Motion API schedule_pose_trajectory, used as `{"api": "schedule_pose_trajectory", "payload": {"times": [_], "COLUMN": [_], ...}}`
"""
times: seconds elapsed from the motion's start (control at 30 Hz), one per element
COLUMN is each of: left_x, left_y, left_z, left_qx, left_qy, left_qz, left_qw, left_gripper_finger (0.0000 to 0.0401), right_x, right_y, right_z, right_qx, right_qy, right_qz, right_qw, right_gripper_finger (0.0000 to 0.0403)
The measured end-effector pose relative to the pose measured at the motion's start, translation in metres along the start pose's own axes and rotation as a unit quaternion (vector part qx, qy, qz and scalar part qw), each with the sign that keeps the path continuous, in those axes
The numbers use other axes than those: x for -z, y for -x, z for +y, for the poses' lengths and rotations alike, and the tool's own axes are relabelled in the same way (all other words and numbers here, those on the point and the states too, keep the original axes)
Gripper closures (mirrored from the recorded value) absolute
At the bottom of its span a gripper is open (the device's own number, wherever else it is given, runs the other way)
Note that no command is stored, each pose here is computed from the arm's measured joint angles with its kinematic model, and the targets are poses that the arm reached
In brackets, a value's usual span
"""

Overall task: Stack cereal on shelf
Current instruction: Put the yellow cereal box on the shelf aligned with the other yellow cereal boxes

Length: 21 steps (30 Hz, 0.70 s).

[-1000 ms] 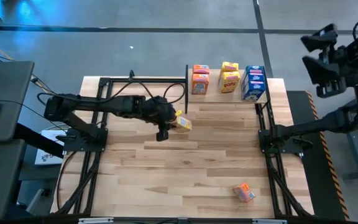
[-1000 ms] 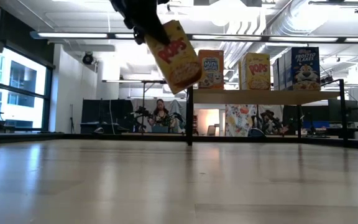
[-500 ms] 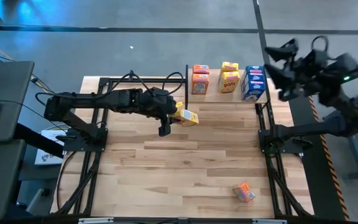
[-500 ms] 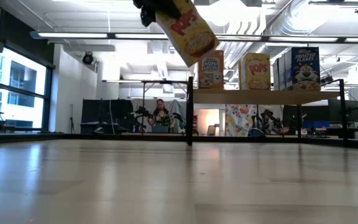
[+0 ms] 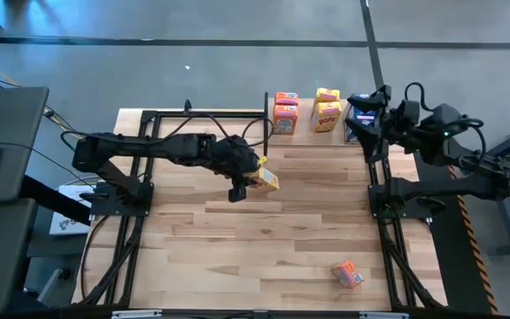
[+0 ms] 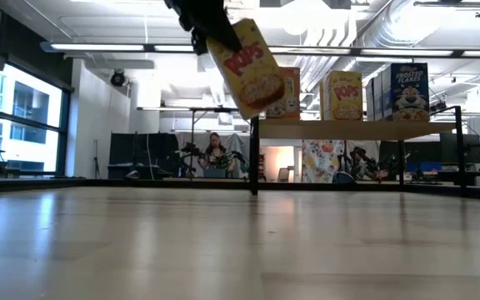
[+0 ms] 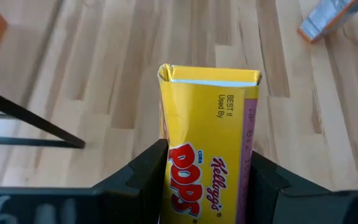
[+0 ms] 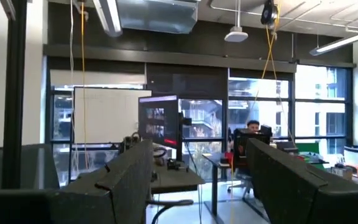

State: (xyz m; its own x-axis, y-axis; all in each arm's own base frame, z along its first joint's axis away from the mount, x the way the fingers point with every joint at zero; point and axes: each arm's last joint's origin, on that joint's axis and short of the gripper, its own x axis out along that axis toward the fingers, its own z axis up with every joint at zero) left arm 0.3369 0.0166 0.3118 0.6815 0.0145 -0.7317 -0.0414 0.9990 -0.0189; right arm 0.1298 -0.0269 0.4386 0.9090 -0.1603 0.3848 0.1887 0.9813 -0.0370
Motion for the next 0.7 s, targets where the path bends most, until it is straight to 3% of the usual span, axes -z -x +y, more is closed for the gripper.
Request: {"api": "schedule_pose_trajectory", "payload": {"times": [0.43, 0.7], "left_x": [0.016, 0.020], "left_y": [-0.039, -0.049], "left_z": [-0.001, -0.005], "left_qx": [0.028, 0.030], "left_qy": [0.014, 0.018], "left_qz": [0.093, 0.108], "left_qw": [0.995, 0.993], "left_gripper_finger": [0.0254, 0.0254], "right_x": [0.012, 0.013], "right_y": [0.005, 0.004], "right_z": [0.001, 0.000], "right_qx": [-0.001, -0.001], "right_qy": [-0.001, -0.001], "right_qz": [0.025, 0.028], "right_qw": [1.000, 1.000], "right_gripper_finger": [0.0150, 0.0150]}}
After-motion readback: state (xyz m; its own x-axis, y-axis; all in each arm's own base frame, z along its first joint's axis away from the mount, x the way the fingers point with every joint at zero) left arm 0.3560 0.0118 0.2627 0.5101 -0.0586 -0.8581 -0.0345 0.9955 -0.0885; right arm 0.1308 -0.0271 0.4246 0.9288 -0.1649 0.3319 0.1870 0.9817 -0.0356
